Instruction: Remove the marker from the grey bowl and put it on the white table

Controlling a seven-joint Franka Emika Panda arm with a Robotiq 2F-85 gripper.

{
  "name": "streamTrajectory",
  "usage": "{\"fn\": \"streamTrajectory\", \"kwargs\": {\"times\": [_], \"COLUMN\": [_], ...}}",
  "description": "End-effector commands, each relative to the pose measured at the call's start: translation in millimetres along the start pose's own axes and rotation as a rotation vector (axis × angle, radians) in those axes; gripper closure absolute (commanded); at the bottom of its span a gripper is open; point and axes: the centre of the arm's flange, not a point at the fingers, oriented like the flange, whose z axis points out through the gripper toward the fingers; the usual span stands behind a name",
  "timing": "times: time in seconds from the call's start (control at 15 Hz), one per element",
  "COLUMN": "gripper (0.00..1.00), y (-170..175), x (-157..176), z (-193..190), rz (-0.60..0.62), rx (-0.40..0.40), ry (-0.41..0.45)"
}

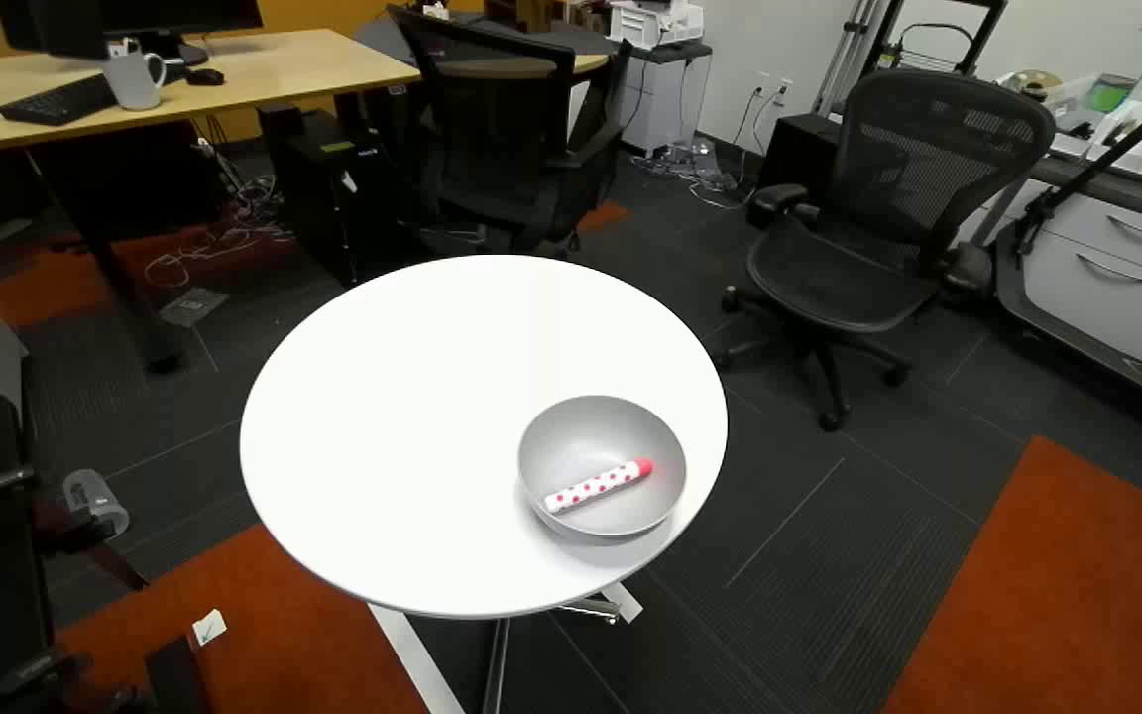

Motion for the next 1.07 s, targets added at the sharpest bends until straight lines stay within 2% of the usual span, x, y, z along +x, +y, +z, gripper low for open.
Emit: {"fn": "streamTrajectory", "kwargs": {"times": [0.0,0.47,0.6,1.0], "gripper": [0.0,0.0,0.0,0.0], "y": [0.0,-0.1,10.3,77.7], "x": [0.0,0.6,11.2,66.4], "z": [0.0,1.3,10.2,64.8], "rz": [0.0,0.001,0.009,0.141], "rx": [0.0,0.004,0.006,0.02], "ry": [0.0,0.011,0.05,0.266]}}
